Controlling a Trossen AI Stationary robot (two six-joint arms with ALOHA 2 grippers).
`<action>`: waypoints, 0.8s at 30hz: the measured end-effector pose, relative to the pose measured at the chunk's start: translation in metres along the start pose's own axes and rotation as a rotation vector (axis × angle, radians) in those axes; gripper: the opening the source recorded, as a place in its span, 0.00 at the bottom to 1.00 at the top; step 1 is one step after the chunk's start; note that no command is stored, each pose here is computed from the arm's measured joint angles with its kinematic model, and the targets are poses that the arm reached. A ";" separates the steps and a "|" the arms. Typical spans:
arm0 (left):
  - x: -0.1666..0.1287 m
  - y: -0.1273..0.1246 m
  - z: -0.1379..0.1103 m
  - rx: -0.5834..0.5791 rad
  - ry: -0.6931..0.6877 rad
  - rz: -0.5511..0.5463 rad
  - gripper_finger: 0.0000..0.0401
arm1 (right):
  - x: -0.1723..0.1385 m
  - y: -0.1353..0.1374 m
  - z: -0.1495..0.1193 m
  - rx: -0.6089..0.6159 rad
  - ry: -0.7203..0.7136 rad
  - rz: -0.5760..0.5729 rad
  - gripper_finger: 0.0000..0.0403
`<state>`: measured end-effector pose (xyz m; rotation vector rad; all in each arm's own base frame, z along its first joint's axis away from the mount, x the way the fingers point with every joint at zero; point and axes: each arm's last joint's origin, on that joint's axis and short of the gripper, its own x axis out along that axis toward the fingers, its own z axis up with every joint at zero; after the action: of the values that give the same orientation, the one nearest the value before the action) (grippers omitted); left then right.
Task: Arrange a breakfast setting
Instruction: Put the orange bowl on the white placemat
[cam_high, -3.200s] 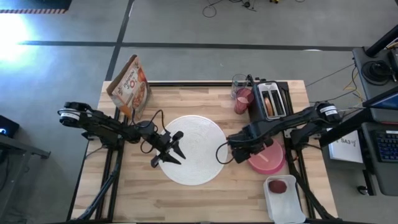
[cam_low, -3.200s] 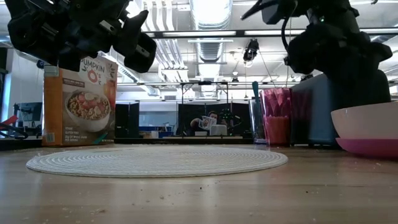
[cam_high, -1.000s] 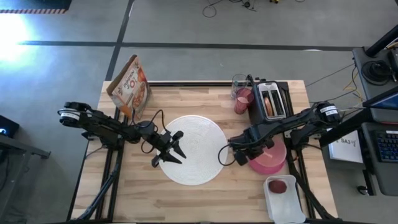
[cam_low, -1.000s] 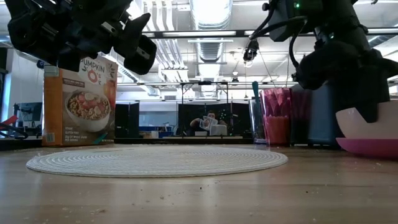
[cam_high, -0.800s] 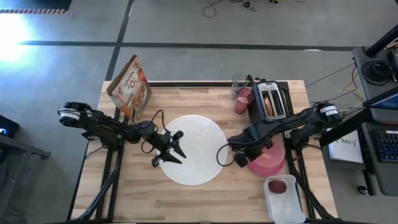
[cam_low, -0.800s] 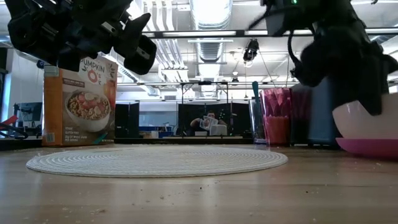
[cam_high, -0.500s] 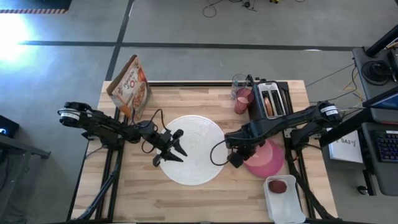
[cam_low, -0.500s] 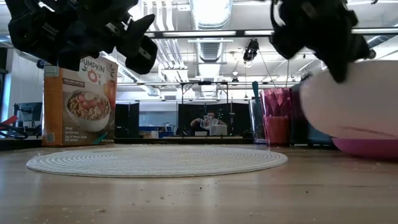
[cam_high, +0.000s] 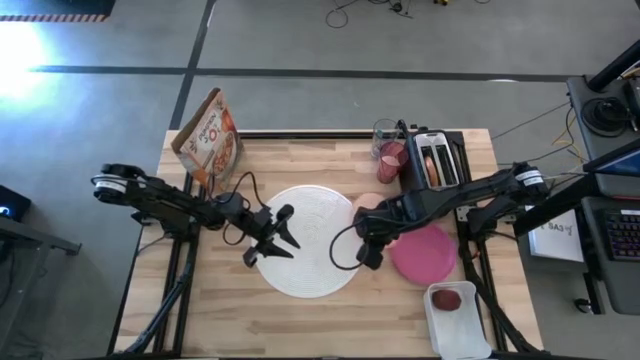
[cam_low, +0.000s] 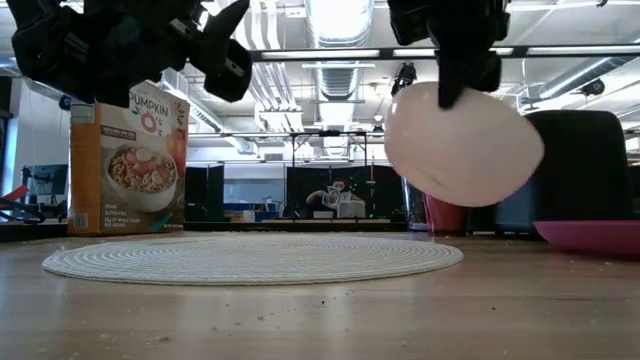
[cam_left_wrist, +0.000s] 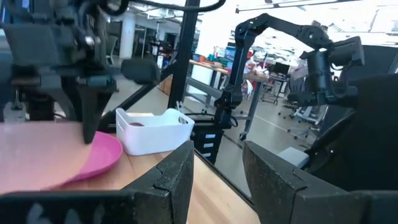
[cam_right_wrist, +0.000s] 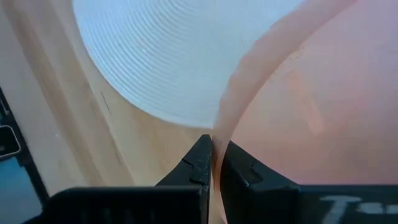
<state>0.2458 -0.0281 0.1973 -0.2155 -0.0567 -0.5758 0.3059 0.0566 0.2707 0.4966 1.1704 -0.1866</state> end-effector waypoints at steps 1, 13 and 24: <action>0.000 0.000 0.001 0.003 -0.004 -0.001 0.31 | 0.001 0.000 0.001 -0.028 -0.018 0.003 0.02; -0.004 -0.006 0.013 0.036 -0.048 -0.012 0.31 | 0.016 0.004 0.008 -0.475 -0.184 0.035 0.02; -0.013 -0.017 0.037 0.090 -0.144 -0.037 0.31 | 0.044 -0.009 -0.006 -0.586 -0.188 0.025 0.02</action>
<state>0.2263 -0.0270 0.2349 -0.1680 -0.2256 -0.5924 0.3140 0.0567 0.2265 -0.0243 0.9758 0.1313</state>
